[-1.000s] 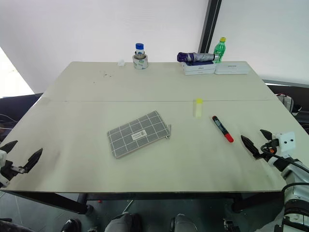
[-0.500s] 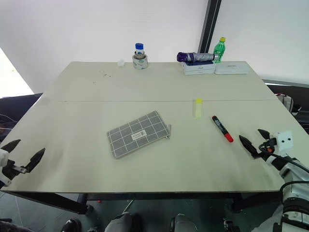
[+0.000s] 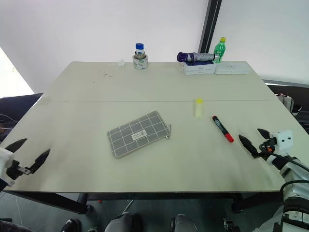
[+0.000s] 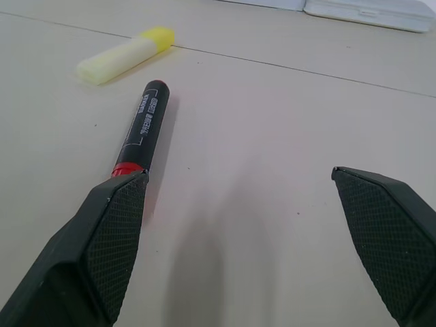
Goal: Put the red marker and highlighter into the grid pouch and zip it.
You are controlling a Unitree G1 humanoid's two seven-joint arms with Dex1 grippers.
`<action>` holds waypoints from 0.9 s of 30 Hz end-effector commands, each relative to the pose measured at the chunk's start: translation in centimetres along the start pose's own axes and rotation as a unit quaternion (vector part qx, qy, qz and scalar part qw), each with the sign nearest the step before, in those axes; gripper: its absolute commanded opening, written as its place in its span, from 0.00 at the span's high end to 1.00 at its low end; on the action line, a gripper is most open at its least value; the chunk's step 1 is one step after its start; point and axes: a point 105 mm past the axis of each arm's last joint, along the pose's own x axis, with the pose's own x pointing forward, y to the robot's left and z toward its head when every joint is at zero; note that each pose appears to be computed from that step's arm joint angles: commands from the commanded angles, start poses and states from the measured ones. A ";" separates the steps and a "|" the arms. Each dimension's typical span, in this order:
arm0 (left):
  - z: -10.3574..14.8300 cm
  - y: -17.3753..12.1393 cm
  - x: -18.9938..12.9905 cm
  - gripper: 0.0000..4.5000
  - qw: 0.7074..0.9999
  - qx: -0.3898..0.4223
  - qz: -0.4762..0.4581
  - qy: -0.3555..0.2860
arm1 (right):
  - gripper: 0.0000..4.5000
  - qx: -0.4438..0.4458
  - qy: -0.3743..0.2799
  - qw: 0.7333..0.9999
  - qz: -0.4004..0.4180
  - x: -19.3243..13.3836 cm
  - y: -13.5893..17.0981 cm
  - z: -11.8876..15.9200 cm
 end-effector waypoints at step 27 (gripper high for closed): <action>4.0 -11.2 8.4 0.00 0.902 0.285 -0.285 -0.154 | 0.99 -0.178 -0.031 0.962 0.203 15.0 18.7 6.1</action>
